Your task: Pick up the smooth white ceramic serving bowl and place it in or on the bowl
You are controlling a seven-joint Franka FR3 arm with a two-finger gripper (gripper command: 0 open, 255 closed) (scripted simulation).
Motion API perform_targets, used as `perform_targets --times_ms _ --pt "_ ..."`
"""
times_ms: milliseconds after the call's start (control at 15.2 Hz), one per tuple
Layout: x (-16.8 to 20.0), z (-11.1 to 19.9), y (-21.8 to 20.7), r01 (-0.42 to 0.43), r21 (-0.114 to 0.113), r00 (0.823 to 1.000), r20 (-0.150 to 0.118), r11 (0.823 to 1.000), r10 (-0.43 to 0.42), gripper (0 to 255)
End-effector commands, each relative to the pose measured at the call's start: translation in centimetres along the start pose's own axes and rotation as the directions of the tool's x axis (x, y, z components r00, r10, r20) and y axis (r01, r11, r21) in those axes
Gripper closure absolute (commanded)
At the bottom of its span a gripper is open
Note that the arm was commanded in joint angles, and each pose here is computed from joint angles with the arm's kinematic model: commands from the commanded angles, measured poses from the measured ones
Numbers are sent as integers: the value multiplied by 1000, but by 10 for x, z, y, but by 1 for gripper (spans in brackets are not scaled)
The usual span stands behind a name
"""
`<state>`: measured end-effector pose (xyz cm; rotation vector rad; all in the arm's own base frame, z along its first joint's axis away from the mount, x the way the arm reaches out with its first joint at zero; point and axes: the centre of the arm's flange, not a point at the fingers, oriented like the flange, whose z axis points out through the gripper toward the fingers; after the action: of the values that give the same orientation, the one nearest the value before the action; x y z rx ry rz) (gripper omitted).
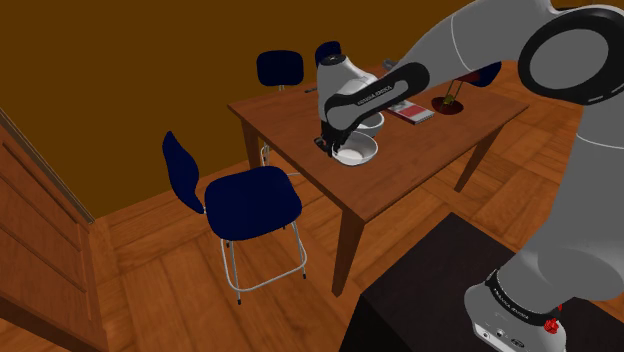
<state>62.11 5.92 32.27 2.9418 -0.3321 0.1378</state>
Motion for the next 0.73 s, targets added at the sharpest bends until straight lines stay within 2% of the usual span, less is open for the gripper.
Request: perform_targets --times_ms 0,660 --pt "1 -8 1 0 0 1000 0 1000 0 255" --pt "7 -60 9 0 0 1000 0 1000 0 255"
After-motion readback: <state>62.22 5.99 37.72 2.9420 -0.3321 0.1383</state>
